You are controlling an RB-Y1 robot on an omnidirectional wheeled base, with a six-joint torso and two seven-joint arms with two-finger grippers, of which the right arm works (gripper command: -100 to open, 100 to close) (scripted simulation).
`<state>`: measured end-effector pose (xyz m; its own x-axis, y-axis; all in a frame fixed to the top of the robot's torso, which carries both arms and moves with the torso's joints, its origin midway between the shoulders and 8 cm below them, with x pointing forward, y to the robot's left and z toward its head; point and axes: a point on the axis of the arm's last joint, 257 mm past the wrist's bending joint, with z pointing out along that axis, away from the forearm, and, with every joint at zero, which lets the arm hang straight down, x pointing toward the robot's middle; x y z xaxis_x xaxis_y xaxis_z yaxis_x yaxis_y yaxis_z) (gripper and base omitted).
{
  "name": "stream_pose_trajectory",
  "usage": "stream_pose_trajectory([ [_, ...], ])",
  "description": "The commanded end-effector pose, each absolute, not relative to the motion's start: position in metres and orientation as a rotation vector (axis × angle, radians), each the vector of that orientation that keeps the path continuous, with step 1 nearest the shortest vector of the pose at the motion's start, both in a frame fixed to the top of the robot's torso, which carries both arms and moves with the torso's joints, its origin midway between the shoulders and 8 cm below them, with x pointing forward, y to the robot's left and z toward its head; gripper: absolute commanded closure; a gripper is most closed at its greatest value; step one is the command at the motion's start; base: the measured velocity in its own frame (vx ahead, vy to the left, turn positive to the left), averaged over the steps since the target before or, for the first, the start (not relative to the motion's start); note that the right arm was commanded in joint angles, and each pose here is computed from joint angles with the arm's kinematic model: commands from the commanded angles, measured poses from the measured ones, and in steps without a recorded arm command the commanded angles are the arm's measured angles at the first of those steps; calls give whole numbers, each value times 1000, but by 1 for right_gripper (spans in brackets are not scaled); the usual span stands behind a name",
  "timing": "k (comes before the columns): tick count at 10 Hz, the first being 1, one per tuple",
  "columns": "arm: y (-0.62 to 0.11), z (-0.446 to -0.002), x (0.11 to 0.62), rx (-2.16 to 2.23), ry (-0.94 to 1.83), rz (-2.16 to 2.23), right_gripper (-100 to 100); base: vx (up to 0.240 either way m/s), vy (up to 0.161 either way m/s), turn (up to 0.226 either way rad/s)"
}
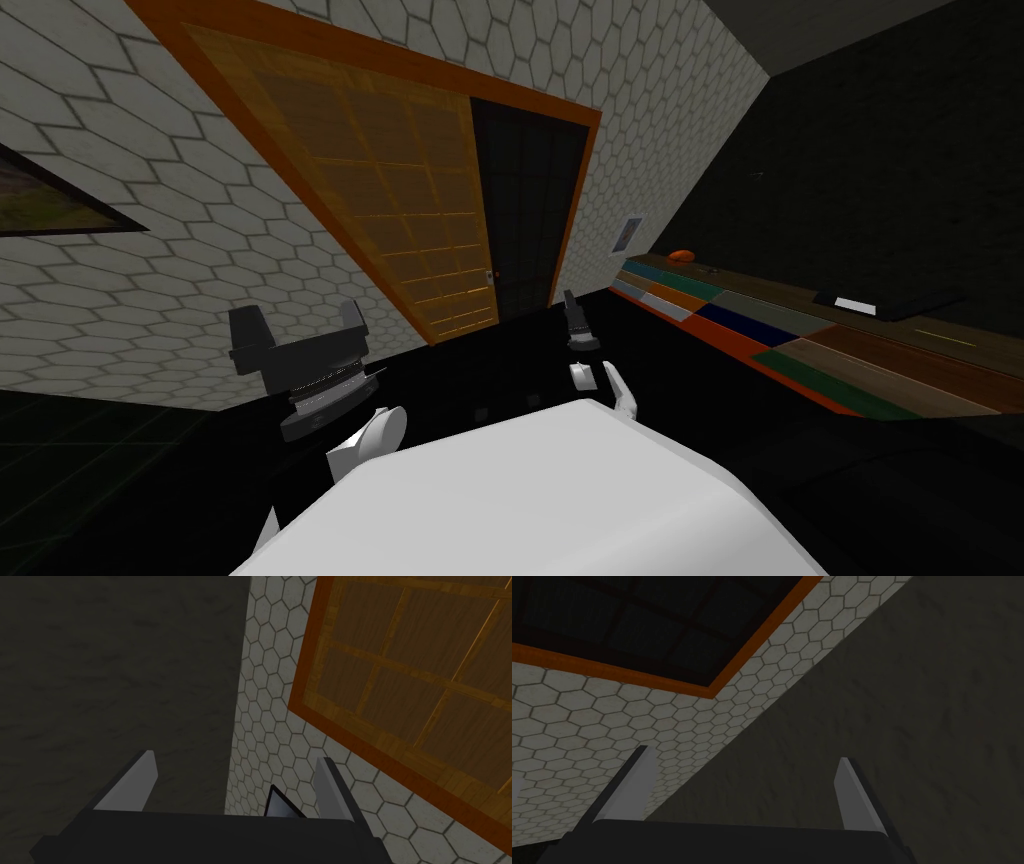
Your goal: Pull the door open
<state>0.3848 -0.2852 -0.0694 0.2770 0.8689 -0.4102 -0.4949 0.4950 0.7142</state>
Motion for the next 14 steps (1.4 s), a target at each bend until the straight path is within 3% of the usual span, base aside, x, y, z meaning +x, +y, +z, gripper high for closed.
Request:
stream_pose_trajectory([
  [1, -287, -84, 389, 481, 915, 915, -100, 134, 35, 19],
  [14, -305, -167, 412, 354, 1106, 640, -100, 104, 34, 9],
])
